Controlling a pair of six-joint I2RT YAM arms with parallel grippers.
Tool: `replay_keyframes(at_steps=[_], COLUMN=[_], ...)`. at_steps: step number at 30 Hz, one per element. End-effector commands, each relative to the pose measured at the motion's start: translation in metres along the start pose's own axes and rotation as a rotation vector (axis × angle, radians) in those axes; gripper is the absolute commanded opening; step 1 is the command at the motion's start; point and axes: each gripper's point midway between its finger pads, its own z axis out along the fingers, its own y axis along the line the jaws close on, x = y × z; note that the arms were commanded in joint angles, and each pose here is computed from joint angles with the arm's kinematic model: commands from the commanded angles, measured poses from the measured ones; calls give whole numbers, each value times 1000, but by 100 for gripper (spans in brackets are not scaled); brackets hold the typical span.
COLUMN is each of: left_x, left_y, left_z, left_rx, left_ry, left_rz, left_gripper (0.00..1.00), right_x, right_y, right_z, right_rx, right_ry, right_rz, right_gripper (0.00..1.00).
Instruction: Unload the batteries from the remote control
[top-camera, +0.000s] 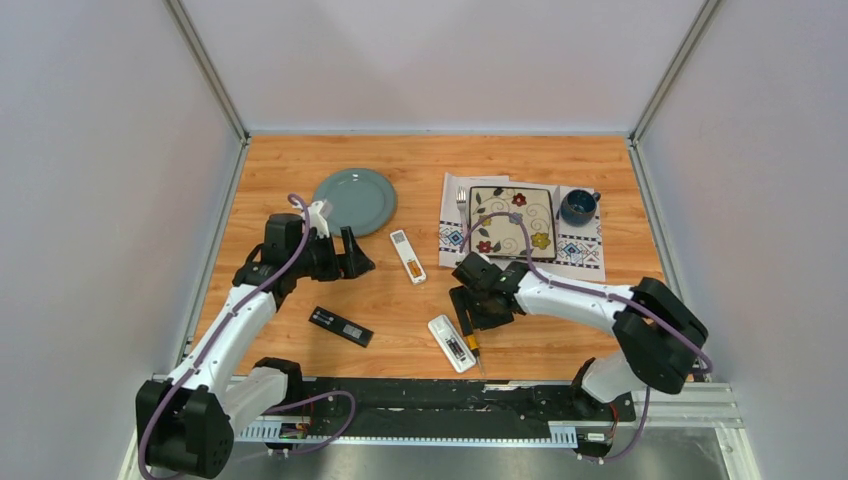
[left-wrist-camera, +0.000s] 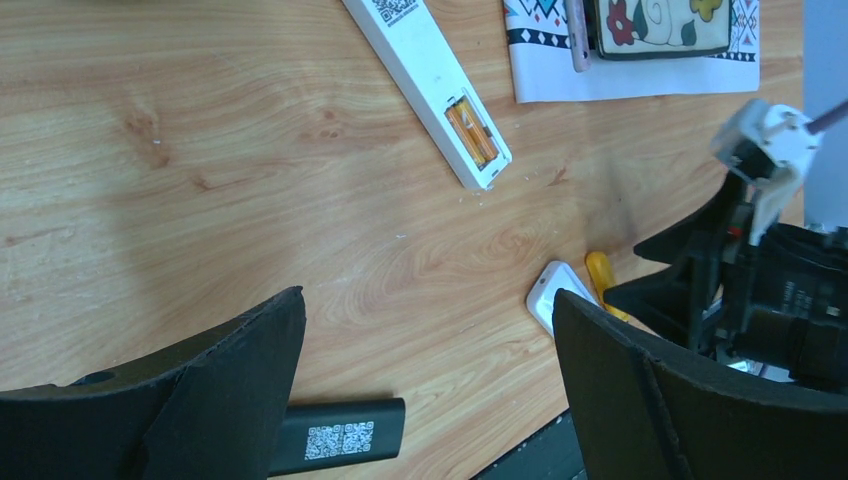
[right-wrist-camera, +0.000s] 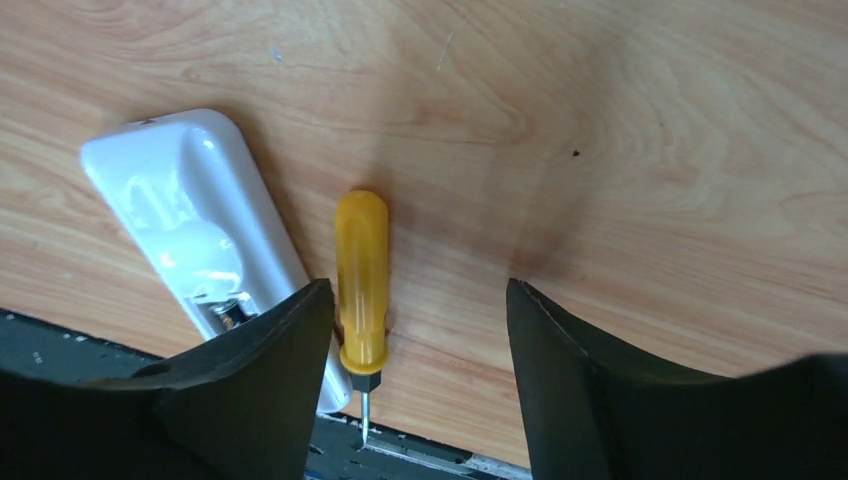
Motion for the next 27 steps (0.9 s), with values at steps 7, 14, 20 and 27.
replay_keyframes(at_steps=[7,14,20,27], left_x=[-13,-20,-32,-58], left_y=[-11,-24,-53,-125], left_z=[-20,-28,-32,-31], left_rx=[12,57,182,366], left_ry=[-49,-76,-116,-162], left_rz=[75,107,129,229], left_gripper=[100,99,97,96], right_x=[-7,-60,-133,-184], right_y=[19,17,14,-8], right_z=[30,-21,-107,-190], right_rx=[0,65,15,-197], right_ry=[32,-140,-414,-685], right_rz=[-25,-52,38,277], right_gripper=[25,0,0,0])
